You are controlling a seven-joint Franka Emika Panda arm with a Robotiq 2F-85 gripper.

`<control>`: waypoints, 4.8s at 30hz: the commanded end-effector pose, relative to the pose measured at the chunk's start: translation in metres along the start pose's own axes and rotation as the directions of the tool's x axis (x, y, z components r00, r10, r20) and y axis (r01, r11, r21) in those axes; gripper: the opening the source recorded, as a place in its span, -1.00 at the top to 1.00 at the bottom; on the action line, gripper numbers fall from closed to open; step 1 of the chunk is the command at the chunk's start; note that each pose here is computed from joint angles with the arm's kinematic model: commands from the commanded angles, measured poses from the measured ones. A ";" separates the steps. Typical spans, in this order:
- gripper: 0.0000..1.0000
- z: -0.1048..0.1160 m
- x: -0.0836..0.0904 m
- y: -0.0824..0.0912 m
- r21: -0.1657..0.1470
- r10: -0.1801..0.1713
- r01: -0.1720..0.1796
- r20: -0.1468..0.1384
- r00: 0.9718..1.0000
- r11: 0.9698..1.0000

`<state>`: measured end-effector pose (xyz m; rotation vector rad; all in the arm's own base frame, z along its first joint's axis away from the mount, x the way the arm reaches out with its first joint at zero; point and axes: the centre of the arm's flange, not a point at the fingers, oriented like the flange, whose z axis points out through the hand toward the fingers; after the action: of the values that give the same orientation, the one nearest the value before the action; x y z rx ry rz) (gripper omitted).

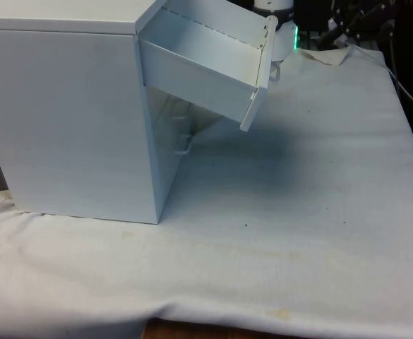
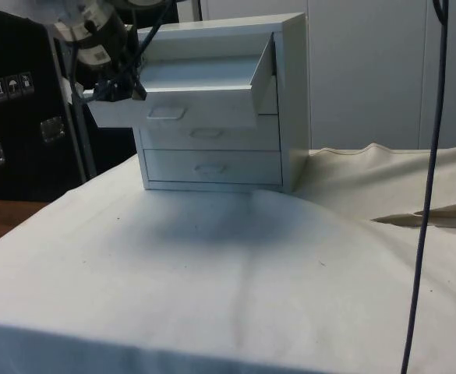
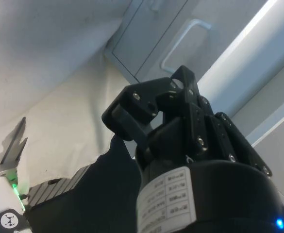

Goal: Open the drawer, then close it.

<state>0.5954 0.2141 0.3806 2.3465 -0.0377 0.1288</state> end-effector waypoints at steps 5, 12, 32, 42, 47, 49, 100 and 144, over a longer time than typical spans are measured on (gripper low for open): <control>1.00 0.008 0.000 0.001 -0.003 -0.003 0.003 0.005 1.000 1.000; 1.00 0.022 0.000 0.002 -0.014 0.002 -0.001 0.024 1.000 1.000; 1.00 0.069 0.005 0.020 -0.062 0.009 -0.006 0.052 0.999 0.998; 1.00 0.084 0.007 0.035 -0.071 0.016 -0.011 0.064 0.998 0.997; 1.00 0.080 0.006 0.040 -0.076 0.019 -0.014 0.066 0.998 0.997; 1.00 0.079 0.006 0.041 -0.076 0.021 -0.016 0.066 0.998 0.997; 1.00 0.102 0.017 0.126 -0.142 0.089 -0.071 0.123 0.988 0.987; 1.00 0.126 0.020 0.166 -0.151 0.131 -0.110 0.139 0.982 0.982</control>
<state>0.6158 0.0042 0.4106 2.2031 -0.2571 0.0081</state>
